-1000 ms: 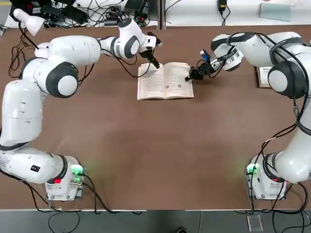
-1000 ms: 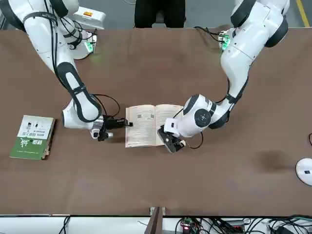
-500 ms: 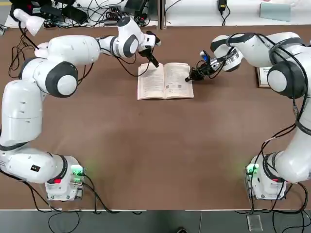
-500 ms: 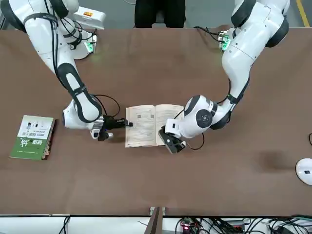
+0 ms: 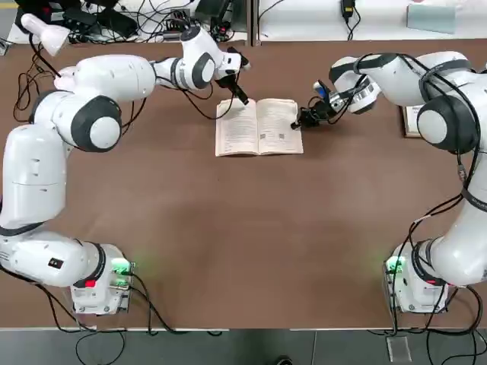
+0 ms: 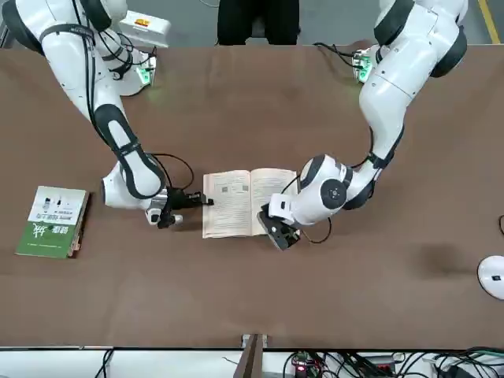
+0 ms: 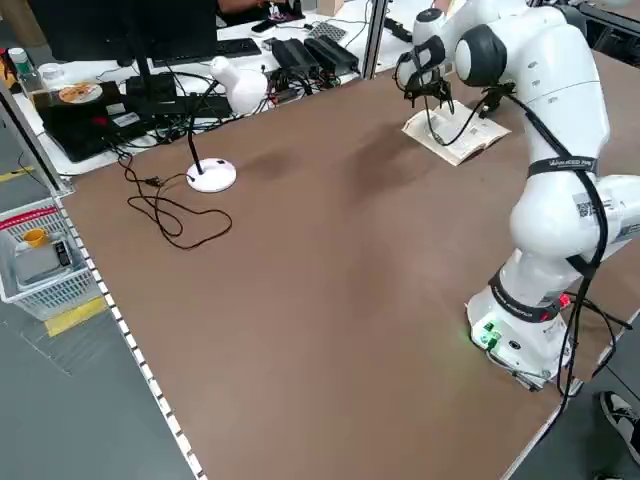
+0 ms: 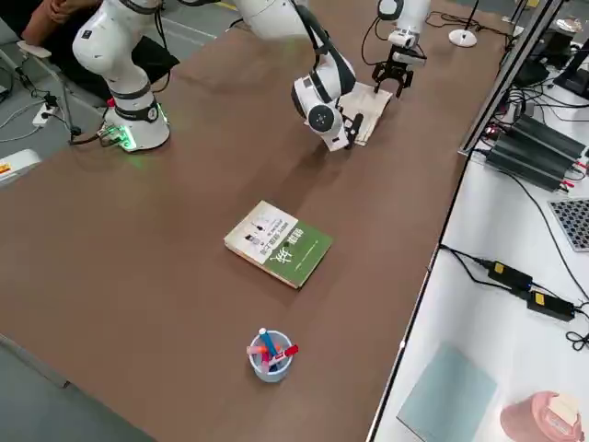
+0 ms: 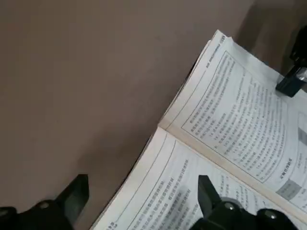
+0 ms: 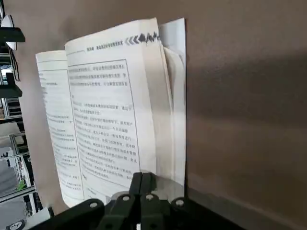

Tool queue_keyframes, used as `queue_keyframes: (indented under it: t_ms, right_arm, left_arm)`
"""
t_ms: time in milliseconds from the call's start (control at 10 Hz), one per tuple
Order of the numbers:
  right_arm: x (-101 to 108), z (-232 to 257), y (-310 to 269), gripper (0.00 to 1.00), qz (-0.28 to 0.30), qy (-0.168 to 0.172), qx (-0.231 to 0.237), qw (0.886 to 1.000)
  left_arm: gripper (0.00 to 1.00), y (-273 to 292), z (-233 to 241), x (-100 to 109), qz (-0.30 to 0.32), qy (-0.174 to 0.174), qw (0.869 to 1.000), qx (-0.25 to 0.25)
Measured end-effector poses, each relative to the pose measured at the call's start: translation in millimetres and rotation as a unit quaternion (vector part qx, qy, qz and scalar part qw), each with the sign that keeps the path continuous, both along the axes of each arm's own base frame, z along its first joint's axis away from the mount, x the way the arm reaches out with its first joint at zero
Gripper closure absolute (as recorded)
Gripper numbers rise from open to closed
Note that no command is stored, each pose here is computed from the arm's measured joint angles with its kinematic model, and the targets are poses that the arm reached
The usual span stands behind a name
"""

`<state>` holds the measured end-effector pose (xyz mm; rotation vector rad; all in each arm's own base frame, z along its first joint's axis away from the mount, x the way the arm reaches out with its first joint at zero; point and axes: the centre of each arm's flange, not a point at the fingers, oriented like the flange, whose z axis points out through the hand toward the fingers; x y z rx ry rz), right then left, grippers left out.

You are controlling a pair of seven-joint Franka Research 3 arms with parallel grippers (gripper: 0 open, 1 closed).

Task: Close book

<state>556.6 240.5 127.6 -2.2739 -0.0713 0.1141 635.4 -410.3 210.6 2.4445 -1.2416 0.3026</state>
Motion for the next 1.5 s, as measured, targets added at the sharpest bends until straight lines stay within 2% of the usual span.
queue_keyframes:
  t_ms: [400, 1500]
  right_arm:
    - [0, 0, 0, 0.99, 0.001, -0.001, 0.0, 1.0]
    - [0, 0, 0, 0.99, 0.003, -0.003, 0.0, 1.0]
  left_arm:
    - [0.0, 12, -18, 5, 0.018, 0.031, 0.998, -0.043]
    - [0.0, 26, -42, 8, 0.063, 0.082, 0.991, -0.083]
